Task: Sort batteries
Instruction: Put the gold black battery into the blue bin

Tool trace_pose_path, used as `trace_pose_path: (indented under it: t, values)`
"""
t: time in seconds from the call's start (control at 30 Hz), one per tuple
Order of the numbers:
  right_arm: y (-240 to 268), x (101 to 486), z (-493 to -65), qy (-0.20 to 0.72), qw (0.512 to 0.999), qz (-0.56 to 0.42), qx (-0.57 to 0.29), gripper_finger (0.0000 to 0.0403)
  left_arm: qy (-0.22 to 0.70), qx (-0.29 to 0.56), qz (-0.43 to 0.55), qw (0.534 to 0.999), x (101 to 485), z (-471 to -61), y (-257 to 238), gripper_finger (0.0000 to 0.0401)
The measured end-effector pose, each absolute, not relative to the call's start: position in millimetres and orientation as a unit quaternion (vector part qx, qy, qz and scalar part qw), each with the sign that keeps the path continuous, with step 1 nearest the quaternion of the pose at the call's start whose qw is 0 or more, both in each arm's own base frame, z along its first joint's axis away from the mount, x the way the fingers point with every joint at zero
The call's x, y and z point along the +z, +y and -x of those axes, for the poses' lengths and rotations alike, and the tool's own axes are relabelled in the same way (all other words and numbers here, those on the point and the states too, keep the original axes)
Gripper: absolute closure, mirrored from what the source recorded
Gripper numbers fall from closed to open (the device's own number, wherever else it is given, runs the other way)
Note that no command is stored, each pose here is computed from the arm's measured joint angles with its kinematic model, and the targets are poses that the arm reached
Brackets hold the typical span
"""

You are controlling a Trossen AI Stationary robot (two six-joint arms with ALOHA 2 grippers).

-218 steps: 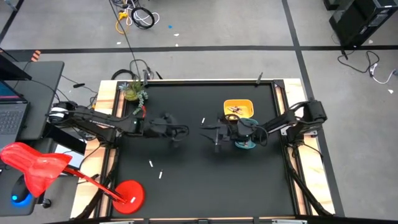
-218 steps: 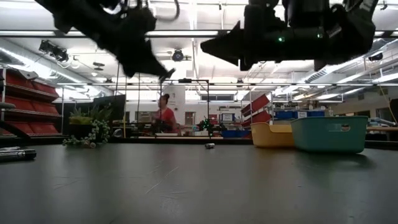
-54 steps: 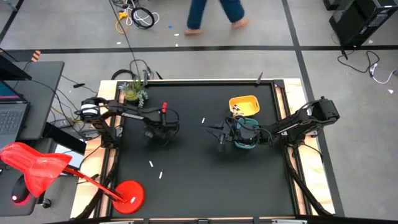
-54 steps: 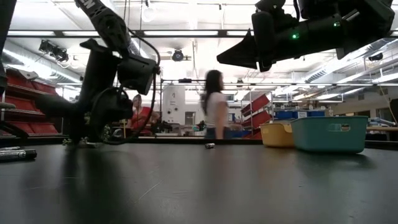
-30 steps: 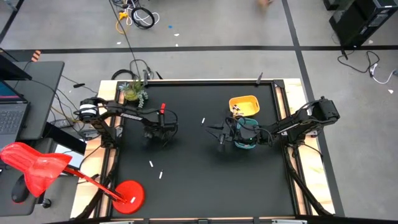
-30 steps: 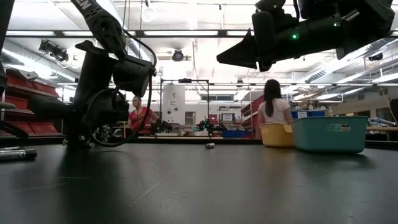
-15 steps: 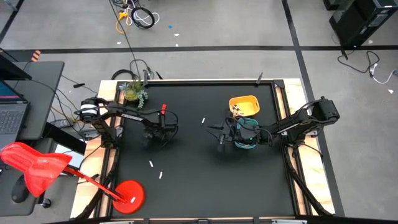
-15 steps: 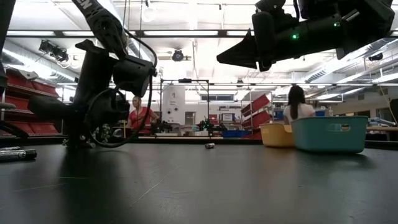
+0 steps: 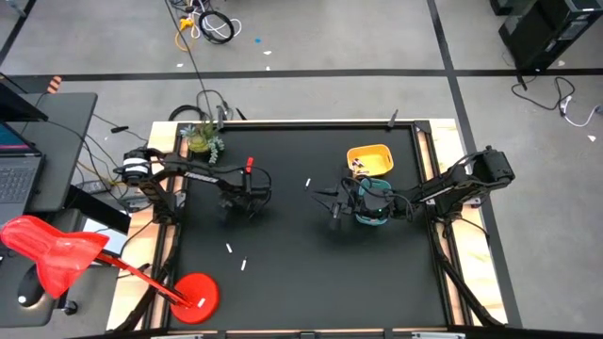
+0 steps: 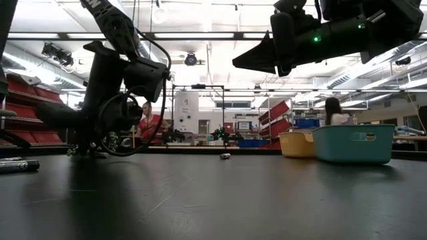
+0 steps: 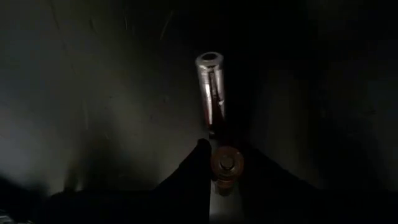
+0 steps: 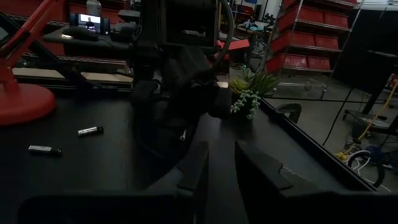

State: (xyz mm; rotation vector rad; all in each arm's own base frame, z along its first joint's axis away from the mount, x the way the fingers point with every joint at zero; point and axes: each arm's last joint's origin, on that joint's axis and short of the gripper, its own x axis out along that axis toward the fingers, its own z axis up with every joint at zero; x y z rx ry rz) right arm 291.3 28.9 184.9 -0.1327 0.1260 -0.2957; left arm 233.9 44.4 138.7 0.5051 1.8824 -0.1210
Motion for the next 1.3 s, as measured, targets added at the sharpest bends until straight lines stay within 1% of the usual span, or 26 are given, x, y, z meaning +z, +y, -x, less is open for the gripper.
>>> trace_pose_path:
  t: [0.2,0.33,0.43,0.5,0.63,0.8,0.9,0.97,1.1,1.3]
  values:
    - [29,185,-291,0.063,0.985,0.066,-0.147,0.0315,0.802,-0.053,-0.214,0.556,140,-233,44,0.0347]
    - [29,185,-291,0.063,0.985,0.066,-0.147,0.0315,0.808,-0.045,-0.226,0.543,147,-235,46,0.0347]
    - [29,185,-291,0.063,0.985,0.066,-0.147,0.0315,0.801,-0.033,-0.234,0.550,158,-244,47,0.0347]
    - [29,185,-291,0.063,0.985,0.066,-0.147,0.0315,0.789,-0.025,-0.238,0.565,168,-253,49,0.0347]
    - [28,181,-291,0.081,0.982,0.071,-0.156,0.0315,0.751,-0.008,-0.234,0.617,191,-274,51,0.0347]
    - [23,169,-287,0.148,0.965,0.091,-0.198,0.0315,0.658,0.017,-0.169,0.733,209,-304,51,0.0347]
    - [13,158,-284,0.198,0.957,0.070,-0.203,0.0314,0.588,0.007,-0.147,0.795,213,-319,47,0.0347]
    - [5,154,-283,0.212,0.954,0.048,-0.206,0.0310,0.541,0.000,-0.148,0.828,215,-329,42,0.0347]
    - [-3,146,-276,0.206,0.958,0.016,-0.199,0.0288,0.456,-0.007,-0.154,0.877,221,-345,35,0.0347]
    - [0,143,-270,0.179,0.966,0.017,-0.187,0.0240,0.361,-0.014,-0.132,0.923,233,-360,30,0.0347]
